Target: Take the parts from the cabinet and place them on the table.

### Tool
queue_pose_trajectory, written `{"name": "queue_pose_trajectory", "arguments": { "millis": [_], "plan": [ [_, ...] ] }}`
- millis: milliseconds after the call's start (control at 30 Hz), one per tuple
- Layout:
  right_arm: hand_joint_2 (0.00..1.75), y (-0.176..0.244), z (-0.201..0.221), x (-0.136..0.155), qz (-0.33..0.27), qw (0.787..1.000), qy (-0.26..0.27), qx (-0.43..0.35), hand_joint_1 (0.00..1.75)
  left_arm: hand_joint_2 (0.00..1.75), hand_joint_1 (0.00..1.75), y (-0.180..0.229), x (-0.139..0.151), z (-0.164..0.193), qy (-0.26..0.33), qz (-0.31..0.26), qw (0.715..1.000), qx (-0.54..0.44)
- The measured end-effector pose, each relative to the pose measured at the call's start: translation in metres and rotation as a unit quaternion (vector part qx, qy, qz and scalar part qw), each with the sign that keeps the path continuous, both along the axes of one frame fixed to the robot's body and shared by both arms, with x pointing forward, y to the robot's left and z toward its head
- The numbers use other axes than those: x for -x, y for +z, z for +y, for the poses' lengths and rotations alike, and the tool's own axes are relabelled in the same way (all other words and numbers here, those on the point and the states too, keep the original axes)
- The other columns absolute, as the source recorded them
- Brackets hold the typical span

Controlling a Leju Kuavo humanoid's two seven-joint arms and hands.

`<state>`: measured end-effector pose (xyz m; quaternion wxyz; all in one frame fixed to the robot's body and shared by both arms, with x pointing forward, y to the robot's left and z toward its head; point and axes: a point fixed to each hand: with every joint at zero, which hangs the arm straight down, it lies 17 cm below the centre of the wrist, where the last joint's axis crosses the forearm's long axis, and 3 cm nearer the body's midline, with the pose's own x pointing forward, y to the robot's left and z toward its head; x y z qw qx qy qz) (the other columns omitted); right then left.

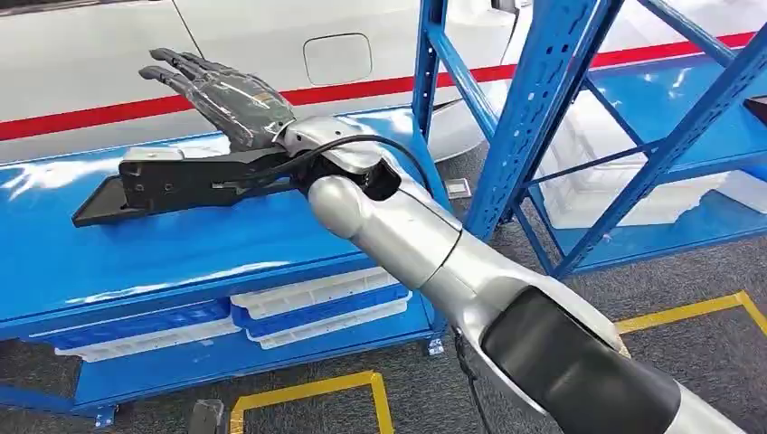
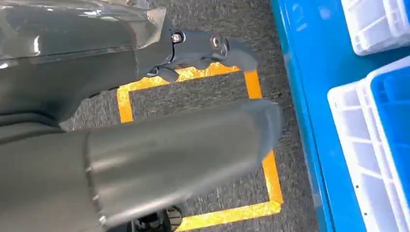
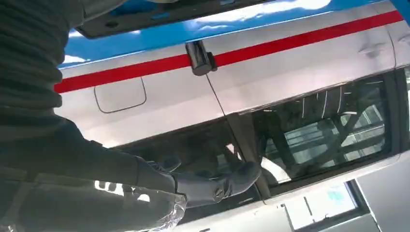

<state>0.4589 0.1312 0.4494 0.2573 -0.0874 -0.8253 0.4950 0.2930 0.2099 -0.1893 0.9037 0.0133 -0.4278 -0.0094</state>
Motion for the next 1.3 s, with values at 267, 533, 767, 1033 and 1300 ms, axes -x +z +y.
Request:
{"name": "queue_pose_trajectory", "arguments": {
  "millis": [267, 533, 767, 1033, 1300],
  "plan": [
    [1.75, -0.005, -0.007, -0.008, 0.000, 1.000, -0.010, 0.005, 0.00, 0.00, 0.00, 0.001, -0.001, -0.007, -0.002, 0.000, 1.000, 0.005],
    [1.75, -0.005, -0.014, -0.014, 0.001, 1.000, -0.018, 0.001, 0.00, 0.00, 0.00, 0.003, -0.002, -0.013, -0.005, -0.001, 1.000, 0.014],
    [1.75, -0.006, -0.017, -0.016, 0.000, 1.000, -0.022, 0.001, 0.00, 0.00, 0.00, 0.004, -0.004, -0.012, -0.004, -0.005, 1.000, 0.014],
    [1.75, -0.017, -0.028, -0.025, 0.003, 0.999, -0.037, 0.002, 0.00, 0.00, 0.00, 0.005, -0.004, -0.015, -0.009, -0.007, 1.000, 0.014],
    [1.75, -0.117, -0.010, 0.004, 0.004, 0.998, -0.016, 0.057, 0.00, 0.00, 0.00, 0.008, -0.008, -0.027, -0.028, -0.007, 1.000, 0.011]
  ]
}}
